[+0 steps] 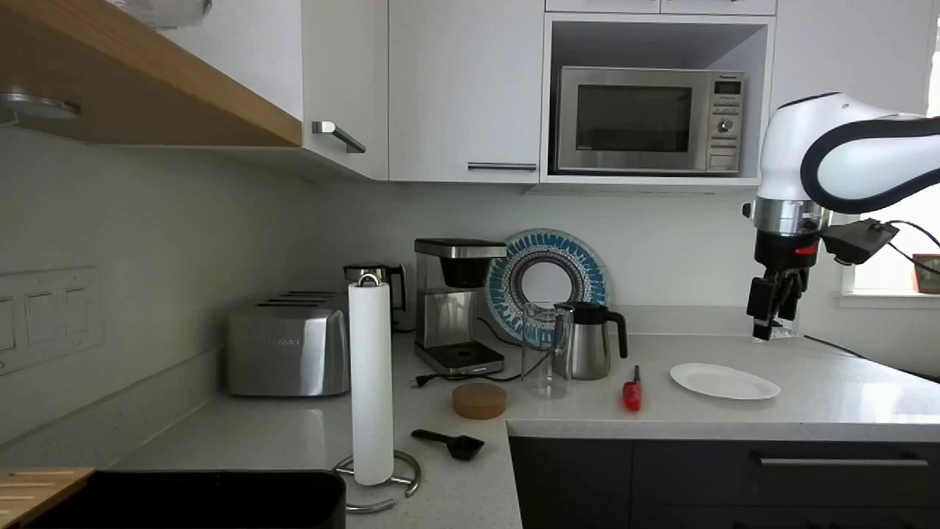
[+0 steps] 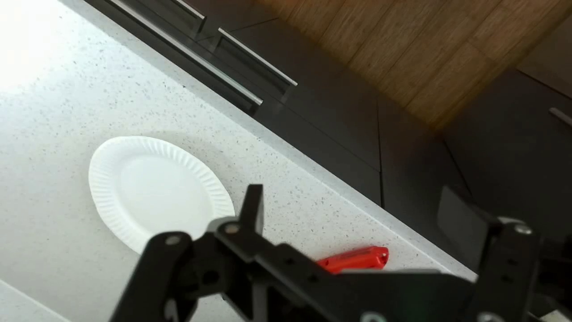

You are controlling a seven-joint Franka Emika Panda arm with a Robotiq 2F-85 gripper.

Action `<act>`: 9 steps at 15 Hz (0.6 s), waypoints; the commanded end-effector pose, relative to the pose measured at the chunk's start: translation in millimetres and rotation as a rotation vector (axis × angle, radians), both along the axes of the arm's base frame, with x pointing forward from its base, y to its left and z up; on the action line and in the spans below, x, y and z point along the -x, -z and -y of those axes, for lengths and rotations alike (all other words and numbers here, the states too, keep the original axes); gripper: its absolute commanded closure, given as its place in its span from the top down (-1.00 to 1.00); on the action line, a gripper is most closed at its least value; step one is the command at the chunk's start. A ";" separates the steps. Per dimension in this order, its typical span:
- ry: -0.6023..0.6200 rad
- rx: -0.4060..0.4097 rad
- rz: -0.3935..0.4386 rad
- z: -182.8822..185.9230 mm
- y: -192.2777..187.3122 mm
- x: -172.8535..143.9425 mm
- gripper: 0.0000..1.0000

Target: Move the brown jar lid to the edge, the put it on the transparent jar

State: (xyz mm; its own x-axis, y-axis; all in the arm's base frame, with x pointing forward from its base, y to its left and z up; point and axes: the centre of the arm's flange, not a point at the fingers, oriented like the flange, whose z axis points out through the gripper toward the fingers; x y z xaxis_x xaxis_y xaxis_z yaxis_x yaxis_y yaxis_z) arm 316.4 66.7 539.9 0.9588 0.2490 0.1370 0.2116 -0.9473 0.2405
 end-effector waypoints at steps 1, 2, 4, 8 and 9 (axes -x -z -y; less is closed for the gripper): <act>0.000 0.000 0.000 0.0 0.0 0.0 1.00; 0.000 0.000 0.000 0.0 0.0 0.0 1.00; 0.000 0.000 0.000 0.0 0.0 0.0 1.00; 0.000 0.000 0.000 0.0 0.0 0.0 1.00; -0.026 -0.022 -0.004 -12.7 -9.6 -11.6 1.00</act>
